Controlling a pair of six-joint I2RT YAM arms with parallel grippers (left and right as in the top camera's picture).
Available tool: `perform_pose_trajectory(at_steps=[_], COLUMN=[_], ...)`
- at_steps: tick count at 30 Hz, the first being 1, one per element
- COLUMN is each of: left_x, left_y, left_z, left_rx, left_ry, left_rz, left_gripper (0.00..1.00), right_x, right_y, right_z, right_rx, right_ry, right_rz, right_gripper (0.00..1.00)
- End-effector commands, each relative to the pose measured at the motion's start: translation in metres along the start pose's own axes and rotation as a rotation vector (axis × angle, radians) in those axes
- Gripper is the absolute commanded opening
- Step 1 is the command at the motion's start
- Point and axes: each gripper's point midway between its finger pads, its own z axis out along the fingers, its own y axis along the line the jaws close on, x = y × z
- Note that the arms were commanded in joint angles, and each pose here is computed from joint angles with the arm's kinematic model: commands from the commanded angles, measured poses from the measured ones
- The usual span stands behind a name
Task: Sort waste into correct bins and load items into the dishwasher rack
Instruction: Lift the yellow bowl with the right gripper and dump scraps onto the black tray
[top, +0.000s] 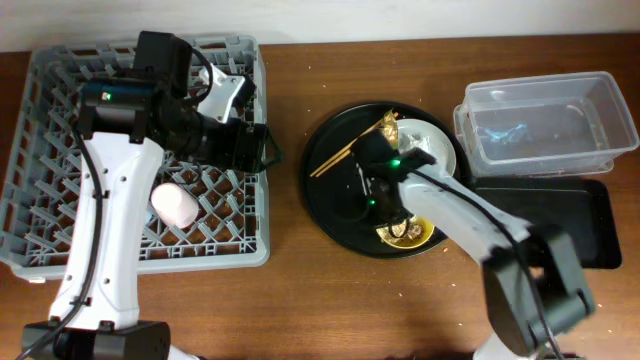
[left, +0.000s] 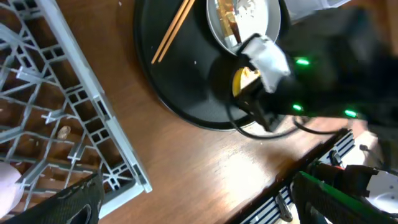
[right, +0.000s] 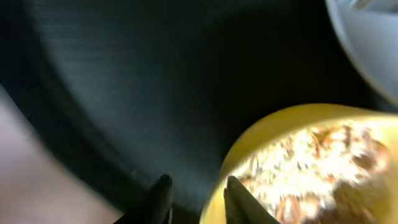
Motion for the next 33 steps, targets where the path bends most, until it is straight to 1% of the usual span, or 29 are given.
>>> perform_pose_trajectory(at_steps=[1, 2, 3, 6, 8, 9, 10, 11, 13, 15, 16, 17, 19, 20, 21, 22, 25, 26, 27, 30, 33], left_x=[-0.003, -0.003, -0.003, -0.003, -0.005, -0.007, -0.008, -0.009, -0.009, -0.009, -0.008, -0.009, -0.009, -0.009, -0.009, -0.009, -0.009, -0.008, -0.008, -0.002, -0.001], left_y=[-0.002, -0.002, -0.002, -0.002, -0.002, -0.001, -0.001, -0.001, -0.001, -0.001, -0.001, -0.001, -0.001, -0.001, -0.001, -0.001, -0.001, -0.001, -0.002, -0.002, -0.002], left_z=[-0.01, -0.01, -0.01, -0.01, -0.01, -0.01, -0.01, -0.01, -0.01, -0.01, -0.01, -0.01, -0.01, -0.01, -0.01, -0.01, -0.01, -0.01, -0.01, -0.01, -0.009], left_rx=[-0.019, -0.019, -0.019, -0.019, -0.02, -0.021, -0.022, -0.022, -0.022, -0.022, -0.022, -0.022, -0.021, -0.021, -0.021, -0.021, -0.021, -0.021, -0.021, -0.019, -0.018], left_ry=[-0.031, -0.03, -0.03, -0.03, -0.038, -0.047, -0.051, -0.054, -0.053, -0.053, -0.052, -0.053, -0.053, -0.053, -0.053, -0.052, -0.052, -0.052, -0.049, -0.025, -0.021], left_rz=[0.036, 0.036, 0.036, 0.036, 0.04, 0.045, 0.048, 0.049, 0.049, 0.049, 0.048, 0.048, 0.049, 0.049, 0.048, 0.048, 0.048, 0.047, 0.046, 0.033, 0.031], left_gripper=[0.97, 0.97, 0.97, 0.96, 0.98, 0.99, 0.99, 0.99, 0.99, 0.99, 0.99, 0.99, 0.99, 0.99, 0.99, 0.99, 0.99, 0.99, 0.99, 0.99, 0.99], right_x=[0.004, 0.003, 0.004, 0.005, -0.005, -0.013, -0.016, -0.018, -0.014, -0.008, -0.004, 0.005, 0.009, 0.01, 0.016, 0.021, 0.028, 0.029, 0.03, 0.03, 0.035], right_y=[-0.007, -0.007, -0.008, -0.012, 0.001, 0.002, -0.003, -0.014, -0.058, -0.105, -0.12, -0.147, -0.176, -0.185, -0.194, -0.198, -0.196, -0.189, -0.187, -0.186, -0.202], right_z=[0.02, 0.02, 0.02, 0.004, -0.038, -0.077, -0.101, -0.125, -0.145, -0.144, -0.141, -0.136, -0.134, -0.134, -0.137, -0.14, -0.143, -0.153, -0.157, -0.158, -0.158], right_rx=[0.043, 0.043, 0.052, 0.047, -0.126, -0.273, -0.346, -0.417, -0.461, -0.522, -0.552, -0.614, -0.722, -0.771, -0.851, -0.887, -0.93, -0.979, -0.995, -1.008, -1.004], right_ry=[0.038, 0.035, 0.037, 0.019, -0.064, -0.149, -0.203, -0.259, -0.313, -0.359, -0.385, -0.444, -0.584, -0.65, -0.768, -0.858, -0.917, -0.955, -0.966, -0.965, -0.962], right_rz=[0.023, 0.022, 0.023, 0.074, 0.109, 0.132, 0.148, 0.181, 0.25, 0.355, 0.388, 0.465, 0.532, 0.537, 0.511, 0.459, 0.411, 0.346, 0.329, 0.33, 0.432], right_gripper=[0.17, 0.14, 0.04, 0.04, 0.04, 0.04, 0.04, 0.04, 0.04, 0.04, 0.04, 0.04, 0.04, 0.04, 0.04, 0.04, 0.04, 0.04, 0.04, 0.04, 0.04])
